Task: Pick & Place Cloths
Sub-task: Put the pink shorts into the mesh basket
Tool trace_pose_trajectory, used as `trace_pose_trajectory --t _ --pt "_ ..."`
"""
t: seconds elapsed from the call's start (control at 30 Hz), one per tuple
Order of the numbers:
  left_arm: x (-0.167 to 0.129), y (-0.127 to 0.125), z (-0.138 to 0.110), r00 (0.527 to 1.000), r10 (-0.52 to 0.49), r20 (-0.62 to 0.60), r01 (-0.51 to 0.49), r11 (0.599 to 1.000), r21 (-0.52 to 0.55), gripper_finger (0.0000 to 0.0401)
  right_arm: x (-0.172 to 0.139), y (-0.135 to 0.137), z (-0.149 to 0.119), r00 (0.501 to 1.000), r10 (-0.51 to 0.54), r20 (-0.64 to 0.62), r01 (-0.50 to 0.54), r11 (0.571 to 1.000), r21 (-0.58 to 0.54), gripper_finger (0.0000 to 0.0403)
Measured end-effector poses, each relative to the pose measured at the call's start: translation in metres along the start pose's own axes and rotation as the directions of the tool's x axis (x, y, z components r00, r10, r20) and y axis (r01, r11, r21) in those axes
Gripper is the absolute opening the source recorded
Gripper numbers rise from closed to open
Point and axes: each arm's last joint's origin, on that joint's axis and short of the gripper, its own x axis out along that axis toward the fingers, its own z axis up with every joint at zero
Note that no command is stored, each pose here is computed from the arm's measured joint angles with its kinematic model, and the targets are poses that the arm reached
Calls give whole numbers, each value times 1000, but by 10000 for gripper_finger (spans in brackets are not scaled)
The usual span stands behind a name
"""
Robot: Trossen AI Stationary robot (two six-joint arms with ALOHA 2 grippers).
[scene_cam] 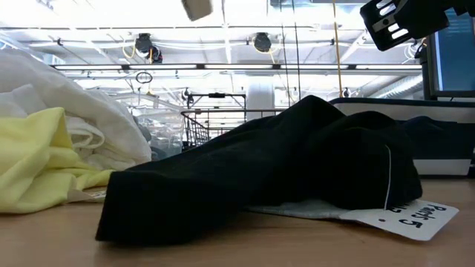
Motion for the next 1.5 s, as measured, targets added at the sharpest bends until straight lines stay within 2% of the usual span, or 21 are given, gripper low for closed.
trace_pose_trajectory --t 0.3,0.53,0.8,0.93,1.33,1.4,1.5 --pt "0 -5 3 989 -128 69 122 988 94 4 0 0 0 1000 0 0 0 1000 -25 116" --pt "-1 -10 5 945 -289 151 250 940 231 5 0 0 0 1000 -1 0 2 1000 -27 116" --pt "-1 -18 8 914 -364 179 272 878 394 5 0 0 0 1000 -3 1 3 1000 -27 116" --pt "0 -22 10 906 -380 185 275 863 425 9 0 0 0 1000 -3 1 3 1000 -27 116" --pt "0 -24 11 907 -379 185 281 869 407 7 0 0 0 1000 -3 0 3 1000 -26 116" --pt "1 -23 11 918 -352 182 265 887 378 5 0 0 0 1000 -3 1 3 1000 -26 116" --pt "2 -19 14 948 -263 180 204 935 289 10 0 0 0 1000 -3 1 3 1000 -25 116"
